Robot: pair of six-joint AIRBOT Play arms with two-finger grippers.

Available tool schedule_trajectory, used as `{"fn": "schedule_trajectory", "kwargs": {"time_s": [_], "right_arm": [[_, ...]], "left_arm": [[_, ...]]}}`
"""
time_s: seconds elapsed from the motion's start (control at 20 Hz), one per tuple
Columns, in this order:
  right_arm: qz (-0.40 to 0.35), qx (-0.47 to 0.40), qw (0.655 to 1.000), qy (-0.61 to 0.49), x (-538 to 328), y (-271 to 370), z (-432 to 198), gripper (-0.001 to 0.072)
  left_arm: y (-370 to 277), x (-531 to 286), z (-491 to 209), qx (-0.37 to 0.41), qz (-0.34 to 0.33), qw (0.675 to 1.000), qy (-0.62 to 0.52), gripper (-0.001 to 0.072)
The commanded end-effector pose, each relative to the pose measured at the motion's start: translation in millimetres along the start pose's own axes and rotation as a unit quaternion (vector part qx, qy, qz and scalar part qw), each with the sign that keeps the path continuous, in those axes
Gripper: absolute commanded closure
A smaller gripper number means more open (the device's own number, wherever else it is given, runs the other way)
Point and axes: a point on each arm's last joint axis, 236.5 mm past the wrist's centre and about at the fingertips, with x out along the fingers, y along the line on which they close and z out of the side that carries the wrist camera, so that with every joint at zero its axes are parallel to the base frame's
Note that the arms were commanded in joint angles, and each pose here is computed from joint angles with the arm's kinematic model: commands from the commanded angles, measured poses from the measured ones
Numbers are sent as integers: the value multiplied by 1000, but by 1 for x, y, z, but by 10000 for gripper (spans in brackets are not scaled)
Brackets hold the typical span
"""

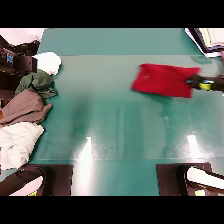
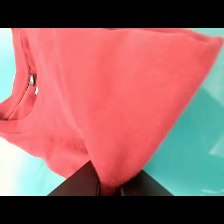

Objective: Fold the shirts.

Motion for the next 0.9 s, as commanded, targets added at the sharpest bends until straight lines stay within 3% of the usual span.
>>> {"fn": "schedule_trajectory", "kwargs": {"time_s": [0.0, 0.3, 0.85], "right_arm": [[-116, 95, 983, -109, -84, -123, 27, 699], [-185, 234, 942, -157, -154, -227, 0, 698], [-288, 325, 900, 29, -153, -233, -97, 695]], "left_arm": [[-8, 0, -1, -12, -16, 1000, 1, 679], [-14, 0, -1, -15, -28, 999, 3, 679], [-14, 0, -1, -13, -28, 1000, 3, 679]]}}
